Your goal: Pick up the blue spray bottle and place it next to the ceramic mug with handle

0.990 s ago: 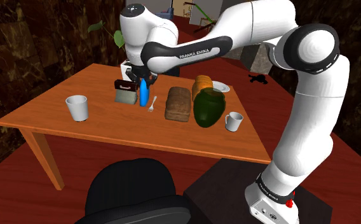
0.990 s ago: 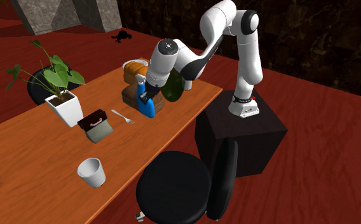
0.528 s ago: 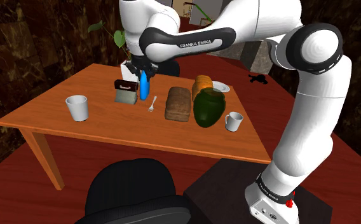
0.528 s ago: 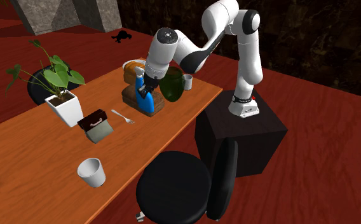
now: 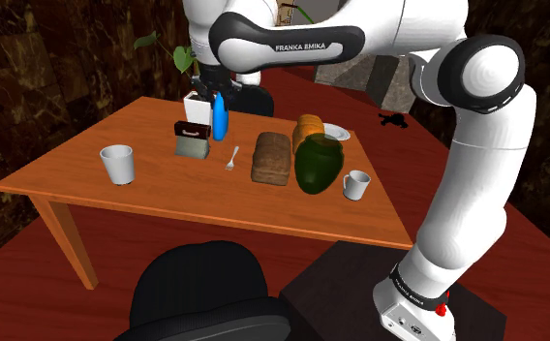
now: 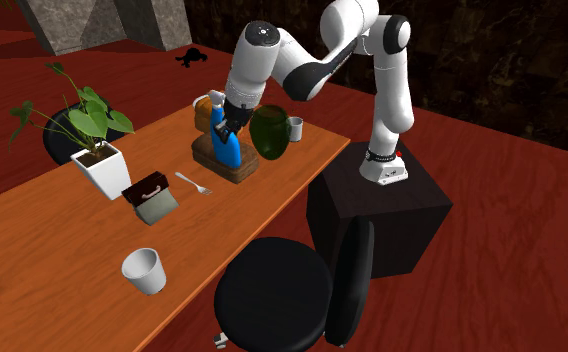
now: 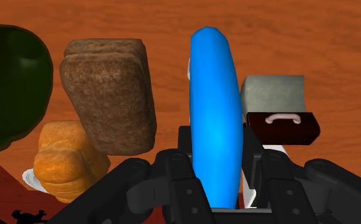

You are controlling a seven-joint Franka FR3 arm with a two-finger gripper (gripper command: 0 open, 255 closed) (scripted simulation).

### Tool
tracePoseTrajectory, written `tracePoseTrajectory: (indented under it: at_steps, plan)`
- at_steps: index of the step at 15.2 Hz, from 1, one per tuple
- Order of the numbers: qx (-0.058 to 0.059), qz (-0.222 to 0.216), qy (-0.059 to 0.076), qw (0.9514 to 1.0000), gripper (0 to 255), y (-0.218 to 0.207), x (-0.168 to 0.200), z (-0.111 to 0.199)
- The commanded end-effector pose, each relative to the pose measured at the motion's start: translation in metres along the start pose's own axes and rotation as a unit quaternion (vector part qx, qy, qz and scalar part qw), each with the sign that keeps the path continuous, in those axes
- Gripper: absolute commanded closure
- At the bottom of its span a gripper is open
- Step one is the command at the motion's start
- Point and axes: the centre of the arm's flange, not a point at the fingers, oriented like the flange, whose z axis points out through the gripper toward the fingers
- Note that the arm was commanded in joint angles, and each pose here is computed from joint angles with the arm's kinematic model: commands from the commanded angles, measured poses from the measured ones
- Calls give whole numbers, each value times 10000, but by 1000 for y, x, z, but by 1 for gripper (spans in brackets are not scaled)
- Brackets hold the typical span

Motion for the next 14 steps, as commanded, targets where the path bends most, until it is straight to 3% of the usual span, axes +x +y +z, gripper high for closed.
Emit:
tracePoseTrajectory:
  at_steps: [1,11,14]
  plan:
    - [-2,0,0,10000,255,0,4,-9]
    - [-2,0,0,10000,255,0,27,-55]
    - [-2,0,0,10000,255,37,41,-48]
